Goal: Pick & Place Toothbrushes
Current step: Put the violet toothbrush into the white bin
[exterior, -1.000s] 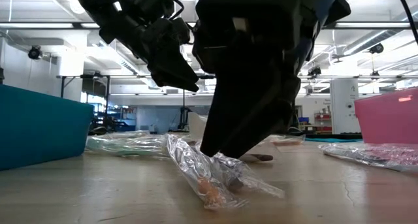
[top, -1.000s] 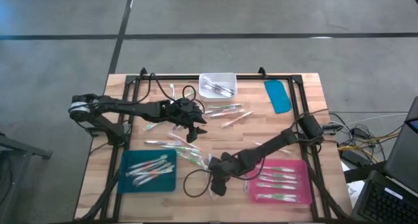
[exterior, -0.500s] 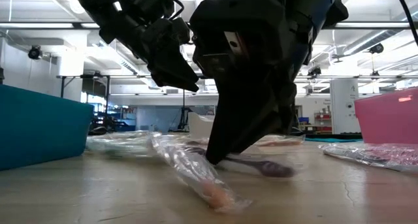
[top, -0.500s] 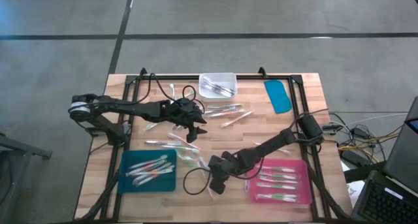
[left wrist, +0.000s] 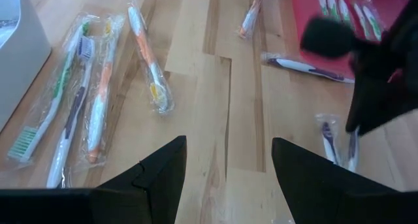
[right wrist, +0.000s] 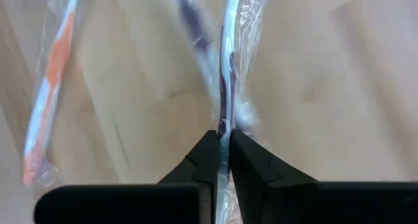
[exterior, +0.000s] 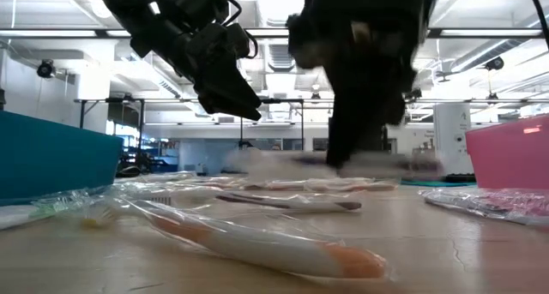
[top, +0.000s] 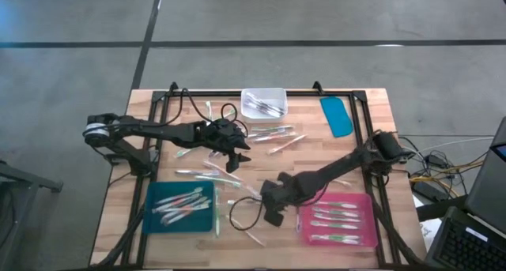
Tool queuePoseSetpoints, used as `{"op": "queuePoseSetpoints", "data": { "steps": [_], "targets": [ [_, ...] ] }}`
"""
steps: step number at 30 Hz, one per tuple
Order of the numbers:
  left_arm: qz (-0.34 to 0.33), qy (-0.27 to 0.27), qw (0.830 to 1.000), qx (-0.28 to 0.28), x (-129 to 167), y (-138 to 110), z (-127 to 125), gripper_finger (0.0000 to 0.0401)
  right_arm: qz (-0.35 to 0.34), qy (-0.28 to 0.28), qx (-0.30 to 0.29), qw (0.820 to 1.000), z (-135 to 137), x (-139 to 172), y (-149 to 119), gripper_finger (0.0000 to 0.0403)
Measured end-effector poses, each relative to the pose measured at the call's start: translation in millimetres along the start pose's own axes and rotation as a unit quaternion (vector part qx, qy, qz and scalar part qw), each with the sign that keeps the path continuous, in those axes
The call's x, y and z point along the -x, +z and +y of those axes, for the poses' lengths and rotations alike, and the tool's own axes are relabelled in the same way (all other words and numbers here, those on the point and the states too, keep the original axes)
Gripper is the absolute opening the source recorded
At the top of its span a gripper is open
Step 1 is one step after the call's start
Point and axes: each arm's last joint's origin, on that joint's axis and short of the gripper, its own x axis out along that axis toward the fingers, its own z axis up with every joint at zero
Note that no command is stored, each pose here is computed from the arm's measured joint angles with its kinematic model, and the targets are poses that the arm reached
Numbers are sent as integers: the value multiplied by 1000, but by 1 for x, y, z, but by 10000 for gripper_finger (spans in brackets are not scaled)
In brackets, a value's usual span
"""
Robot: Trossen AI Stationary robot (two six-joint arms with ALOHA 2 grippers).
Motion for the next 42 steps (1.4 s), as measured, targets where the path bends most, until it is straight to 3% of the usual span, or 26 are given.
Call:
{"op": "queuePoseSetpoints", "data": {
  "steps": [7,20,27,42],
  "targets": [
    [-1,0,1000,1,0,0,0,229,-43,-20,23,999,-15,50,13,22],
    [-2,0,1000,-1,0,0,0,229,-105,-114,46,987,-65,125,29,22],
    [-3,0,1000,-2,0,1,0,230,-79,-154,111,979,-93,129,42,22],
    [-3,0,1000,-2,0,1,0,230,-58,-216,134,966,-167,130,76,22]
  ]
}}
